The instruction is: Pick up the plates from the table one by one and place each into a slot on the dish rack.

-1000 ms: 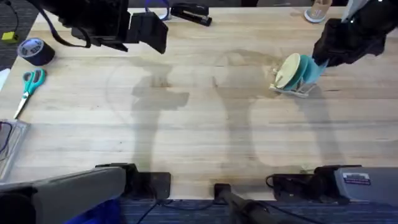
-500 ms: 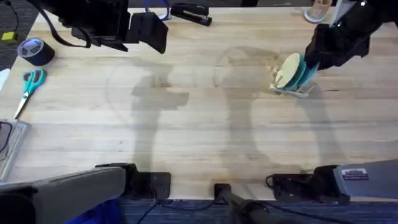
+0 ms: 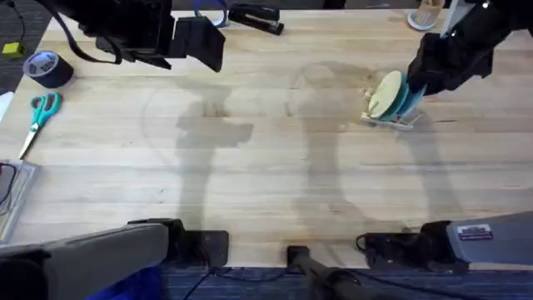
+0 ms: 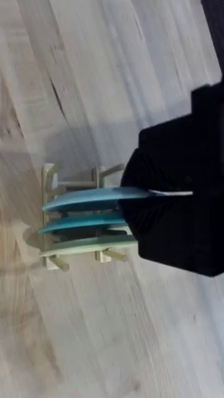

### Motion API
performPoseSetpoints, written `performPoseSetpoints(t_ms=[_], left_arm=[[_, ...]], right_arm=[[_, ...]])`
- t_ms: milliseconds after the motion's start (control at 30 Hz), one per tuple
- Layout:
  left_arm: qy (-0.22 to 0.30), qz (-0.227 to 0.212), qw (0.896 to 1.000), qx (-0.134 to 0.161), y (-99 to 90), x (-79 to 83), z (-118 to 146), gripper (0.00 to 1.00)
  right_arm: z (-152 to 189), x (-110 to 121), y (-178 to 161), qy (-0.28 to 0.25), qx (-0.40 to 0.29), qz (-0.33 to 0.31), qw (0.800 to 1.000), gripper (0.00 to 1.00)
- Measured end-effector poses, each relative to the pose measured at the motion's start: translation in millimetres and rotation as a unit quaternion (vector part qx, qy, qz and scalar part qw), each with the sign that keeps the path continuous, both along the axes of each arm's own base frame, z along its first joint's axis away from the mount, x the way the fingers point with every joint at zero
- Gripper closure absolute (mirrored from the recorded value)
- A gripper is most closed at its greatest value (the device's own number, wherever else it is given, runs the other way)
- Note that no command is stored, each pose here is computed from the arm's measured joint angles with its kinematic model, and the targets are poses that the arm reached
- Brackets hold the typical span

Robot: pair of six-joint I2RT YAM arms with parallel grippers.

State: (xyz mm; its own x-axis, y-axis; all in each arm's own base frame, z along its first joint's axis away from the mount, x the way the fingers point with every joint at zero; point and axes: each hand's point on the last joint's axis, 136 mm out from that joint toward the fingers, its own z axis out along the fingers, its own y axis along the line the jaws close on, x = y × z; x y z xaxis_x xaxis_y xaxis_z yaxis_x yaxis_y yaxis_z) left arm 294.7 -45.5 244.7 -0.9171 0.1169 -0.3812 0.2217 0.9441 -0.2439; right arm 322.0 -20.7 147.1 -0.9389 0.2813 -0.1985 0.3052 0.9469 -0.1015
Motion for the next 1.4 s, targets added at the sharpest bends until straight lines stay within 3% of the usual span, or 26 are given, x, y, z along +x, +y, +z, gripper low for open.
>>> performPoseSetpoints(t_ms=[1033, 1400], left_arm=[[0.000, 0.000, 1.000, 0.000, 0.0, -0.1, 0.0, 0.007], [0.000, 0.000, 1.000, 0.000, 0.0, -0.1, 0.0, 0.006]], right_arm=[[0.1, -0.1, 0.9, 0.007, 0.003, 0.000, 1.000, 0.815], [66.0, 6.8, 1.1, -0.029, 0.004, 0.000, 1.000, 0.794]])
